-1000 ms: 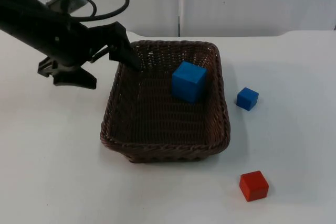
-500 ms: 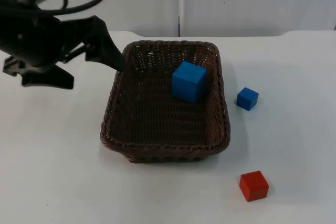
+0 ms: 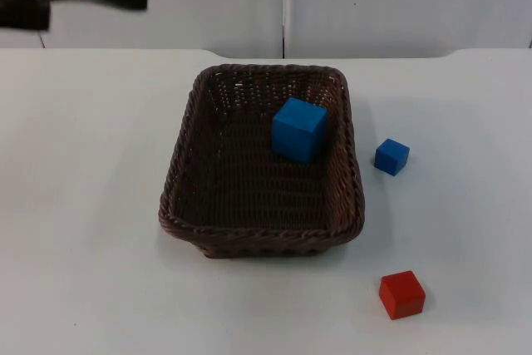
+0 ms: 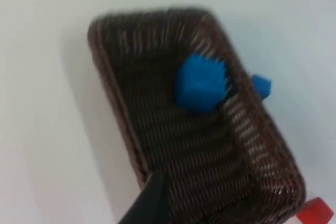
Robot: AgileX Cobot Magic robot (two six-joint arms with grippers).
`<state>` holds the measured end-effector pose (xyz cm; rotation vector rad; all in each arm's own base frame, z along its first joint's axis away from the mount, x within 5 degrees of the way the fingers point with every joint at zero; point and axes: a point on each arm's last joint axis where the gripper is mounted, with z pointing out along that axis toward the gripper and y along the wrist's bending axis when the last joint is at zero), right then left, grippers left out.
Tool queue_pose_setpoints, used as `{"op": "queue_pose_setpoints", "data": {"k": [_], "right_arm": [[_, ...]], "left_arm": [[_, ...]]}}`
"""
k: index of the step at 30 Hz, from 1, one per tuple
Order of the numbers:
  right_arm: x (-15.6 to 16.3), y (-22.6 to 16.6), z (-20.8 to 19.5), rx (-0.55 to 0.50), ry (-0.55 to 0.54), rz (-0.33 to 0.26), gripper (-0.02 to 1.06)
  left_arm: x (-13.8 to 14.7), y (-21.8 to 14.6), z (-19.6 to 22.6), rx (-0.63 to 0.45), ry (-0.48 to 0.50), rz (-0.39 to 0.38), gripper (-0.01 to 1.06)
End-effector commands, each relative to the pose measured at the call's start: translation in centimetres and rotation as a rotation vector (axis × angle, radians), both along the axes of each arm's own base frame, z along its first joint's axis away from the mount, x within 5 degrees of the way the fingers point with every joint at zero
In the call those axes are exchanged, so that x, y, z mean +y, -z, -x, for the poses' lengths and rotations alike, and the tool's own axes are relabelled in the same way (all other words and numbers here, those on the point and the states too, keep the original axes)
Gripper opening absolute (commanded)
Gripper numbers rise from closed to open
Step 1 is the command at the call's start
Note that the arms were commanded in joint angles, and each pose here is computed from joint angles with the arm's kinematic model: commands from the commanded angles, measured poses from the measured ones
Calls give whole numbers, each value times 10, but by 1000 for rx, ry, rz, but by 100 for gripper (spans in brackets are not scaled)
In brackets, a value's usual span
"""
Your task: Pick up the basket with the left hand and place the largest block into the basket with the right hand.
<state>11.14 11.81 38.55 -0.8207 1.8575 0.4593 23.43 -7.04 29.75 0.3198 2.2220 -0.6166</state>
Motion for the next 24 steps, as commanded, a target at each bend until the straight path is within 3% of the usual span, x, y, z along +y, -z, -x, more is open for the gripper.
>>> {"op": "queue_pose_setpoints", "data": {"k": [1,4,14,24], "right_arm": [[0,0,2,2,-7,-12,105],[-4,-3,5,-10,-7,-26,105],[-28,-9,26,-73,-7,-94,105],[-63,24,56,-107,-7,-133,105]], "left_arm": [[2,-13,16,-61,32,-36,93],[5,-29,33,-137,45,-57,93],[7,-46,71,-227,66,-39,93],[12,-67,110,-351,66,-29,93]]}}
